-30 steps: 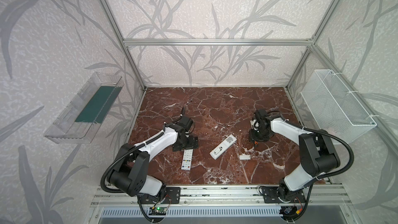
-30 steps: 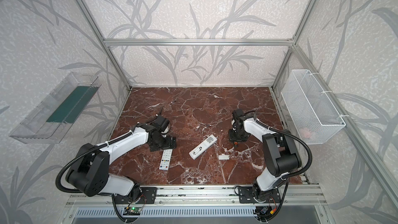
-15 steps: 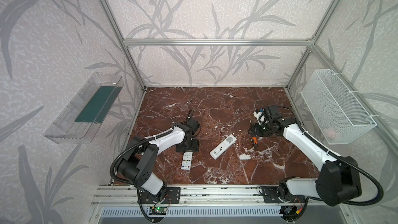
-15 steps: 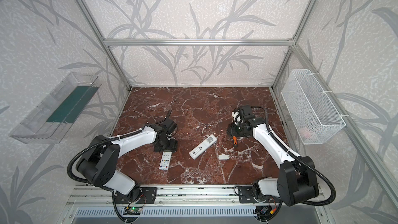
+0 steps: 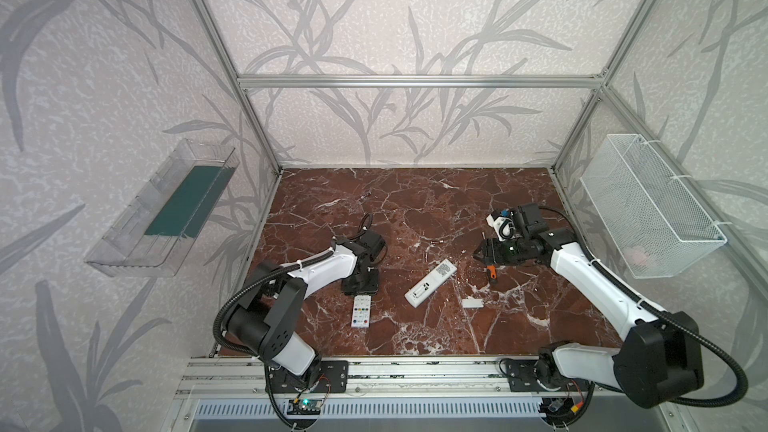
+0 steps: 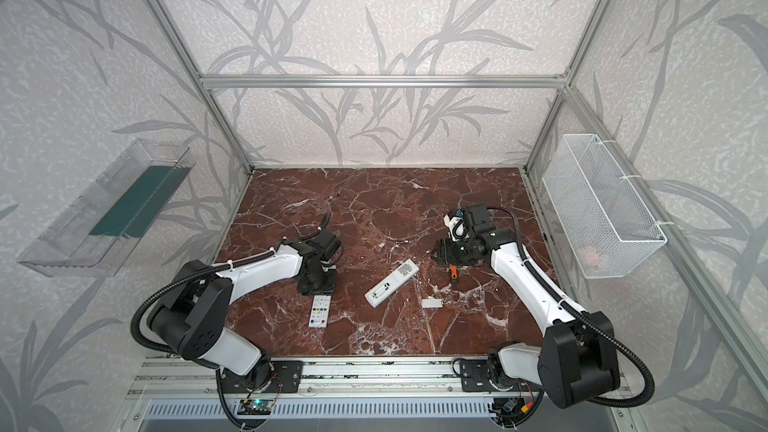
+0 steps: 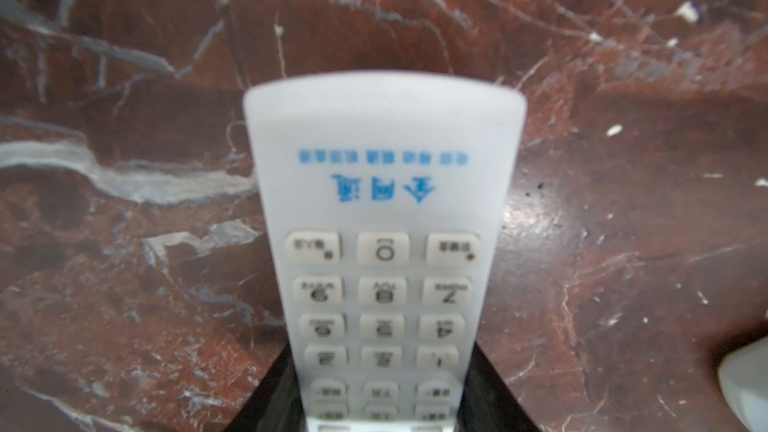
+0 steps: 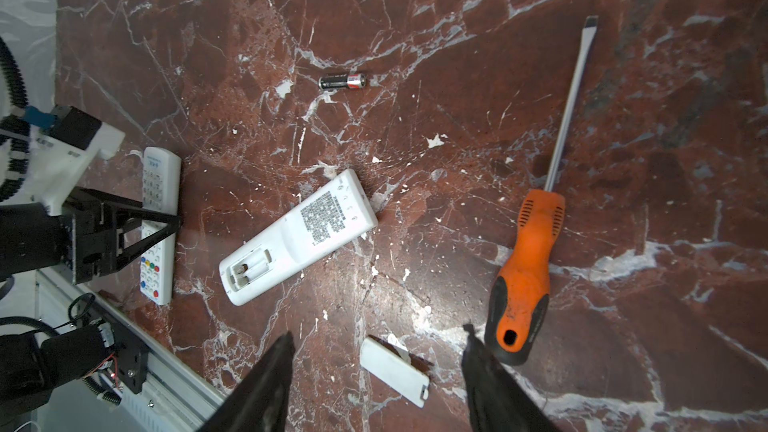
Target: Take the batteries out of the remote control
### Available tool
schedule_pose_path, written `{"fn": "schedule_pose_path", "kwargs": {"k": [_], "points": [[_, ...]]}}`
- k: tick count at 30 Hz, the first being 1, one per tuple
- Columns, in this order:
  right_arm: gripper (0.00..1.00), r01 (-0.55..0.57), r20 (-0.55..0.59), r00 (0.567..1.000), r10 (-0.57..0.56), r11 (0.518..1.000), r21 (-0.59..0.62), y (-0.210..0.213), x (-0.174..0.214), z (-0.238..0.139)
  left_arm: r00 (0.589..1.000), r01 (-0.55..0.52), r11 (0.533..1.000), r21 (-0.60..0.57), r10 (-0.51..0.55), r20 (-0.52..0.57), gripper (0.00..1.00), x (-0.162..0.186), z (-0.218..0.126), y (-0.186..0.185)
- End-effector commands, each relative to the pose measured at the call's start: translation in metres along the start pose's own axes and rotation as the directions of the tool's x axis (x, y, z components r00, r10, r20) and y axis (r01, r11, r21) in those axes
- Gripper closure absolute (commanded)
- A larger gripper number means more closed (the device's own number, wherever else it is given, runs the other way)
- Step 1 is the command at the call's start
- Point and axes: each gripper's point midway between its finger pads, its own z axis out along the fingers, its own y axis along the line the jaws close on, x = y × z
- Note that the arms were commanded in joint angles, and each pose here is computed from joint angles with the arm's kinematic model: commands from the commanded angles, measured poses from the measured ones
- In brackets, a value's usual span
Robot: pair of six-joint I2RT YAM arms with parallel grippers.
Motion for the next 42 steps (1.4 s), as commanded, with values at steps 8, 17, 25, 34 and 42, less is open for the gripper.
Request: {"fn": "schedule_pose_path", "kwargs": {"k": [8, 17, 25, 34, 42], "points": [[0.34, 0.175, 0.127, 0.981, -0.144, 0.944, -0.281, 0.076, 0.001, -0.028, 0.999, -0.018, 0.946, 0.324, 0.008, 0.032, 0.59, -0.006, -0.047, -0.053], [0.25, 0.181, 0.067, 0.981, -0.183, 0.723, -0.667, 0.162, 0.016, -0.039, 0.98, -0.173, 0.48, 0.86, -0.001, 0.198, 0.59, -0.036, -0.178, -0.145], [0.06, 0.177, 0.094, 0.983, -0.16, 0.652, -0.737, 0.186, 0.008, -0.059, 0.967, -0.248, 0.111, 0.962, -0.038, 0.253, 0.6, -0.038, -0.245, -0.166], [0.06, 0.125, 0.101, 0.992, -0.074, 0.622, -0.773, 0.203, -0.032, -0.067, 0.961, -0.274, 0.006, 0.962, 0.022, 0.274, 0.61, -0.023, -0.264, -0.17], [0.07, 0.118, 0.088, 0.993, -0.079, 0.591, -0.798, 0.222, -0.053, -0.063, 0.96, -0.277, -0.004, 0.961, 0.044, 0.277, 0.61, -0.018, -0.264, -0.173]]}}
